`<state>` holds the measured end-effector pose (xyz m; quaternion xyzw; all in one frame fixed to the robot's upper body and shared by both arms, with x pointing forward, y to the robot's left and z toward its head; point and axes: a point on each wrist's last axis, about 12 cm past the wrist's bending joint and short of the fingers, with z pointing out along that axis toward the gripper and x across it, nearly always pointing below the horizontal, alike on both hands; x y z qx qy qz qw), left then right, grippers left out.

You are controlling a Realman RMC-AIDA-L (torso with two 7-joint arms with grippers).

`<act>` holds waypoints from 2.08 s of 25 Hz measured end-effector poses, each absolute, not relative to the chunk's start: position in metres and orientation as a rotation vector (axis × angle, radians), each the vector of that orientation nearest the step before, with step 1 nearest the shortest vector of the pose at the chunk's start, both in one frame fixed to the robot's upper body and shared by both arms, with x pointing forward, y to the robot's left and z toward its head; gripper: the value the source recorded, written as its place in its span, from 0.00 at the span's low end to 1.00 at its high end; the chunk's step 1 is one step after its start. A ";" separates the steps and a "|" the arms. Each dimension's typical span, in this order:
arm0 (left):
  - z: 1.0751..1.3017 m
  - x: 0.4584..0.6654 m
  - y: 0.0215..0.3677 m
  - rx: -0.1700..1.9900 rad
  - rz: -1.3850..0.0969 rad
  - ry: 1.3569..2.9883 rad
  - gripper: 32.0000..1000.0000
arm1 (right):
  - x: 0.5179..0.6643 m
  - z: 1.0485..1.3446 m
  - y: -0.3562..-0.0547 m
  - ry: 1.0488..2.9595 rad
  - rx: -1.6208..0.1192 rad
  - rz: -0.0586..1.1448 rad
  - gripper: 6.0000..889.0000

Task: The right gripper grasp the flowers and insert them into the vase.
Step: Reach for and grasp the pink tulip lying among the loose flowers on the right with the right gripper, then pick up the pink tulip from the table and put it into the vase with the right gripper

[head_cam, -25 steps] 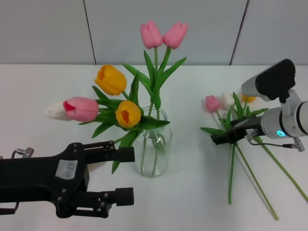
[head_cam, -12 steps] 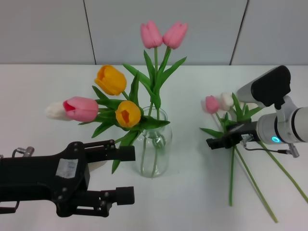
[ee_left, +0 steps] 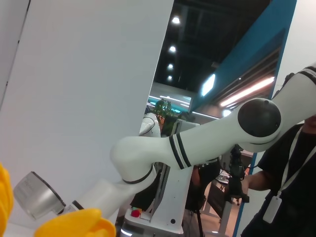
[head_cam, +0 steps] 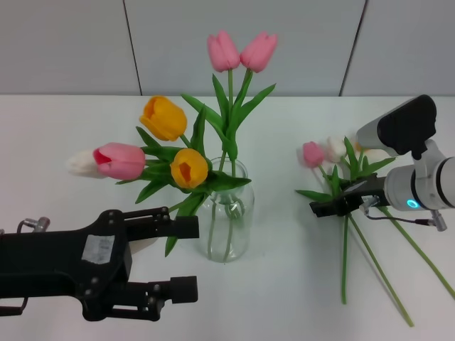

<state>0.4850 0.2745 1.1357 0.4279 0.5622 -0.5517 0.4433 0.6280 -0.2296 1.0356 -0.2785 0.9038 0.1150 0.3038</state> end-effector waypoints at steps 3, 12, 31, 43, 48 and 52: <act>1.136 0.485 0.275 1.061 -1.368 1.395 0.83 | 0.627 1.035 -0.231 2.397 -0.733 0.304 0.90; 1.136 0.485 0.275 1.060 -1.368 1.393 0.83 | 0.626 1.033 -0.233 2.402 -0.728 0.293 0.89; 1.135 0.485 0.275 1.054 -1.373 1.396 0.83 | 0.625 1.032 -0.235 2.416 -0.685 0.305 0.49; 1.135 0.485 0.275 1.053 -1.372 1.397 0.83 | 0.627 1.035 -0.237 2.425 -0.662 0.312 0.02; 1.134 0.484 0.277 1.050 -1.371 1.401 0.83 | 0.632 1.045 -0.241 2.398 -0.669 0.338 0.02; 1.134 0.484 0.277 1.049 -1.370 1.403 0.83 | 0.634 1.059 -0.250 2.350 -0.640 0.404 0.02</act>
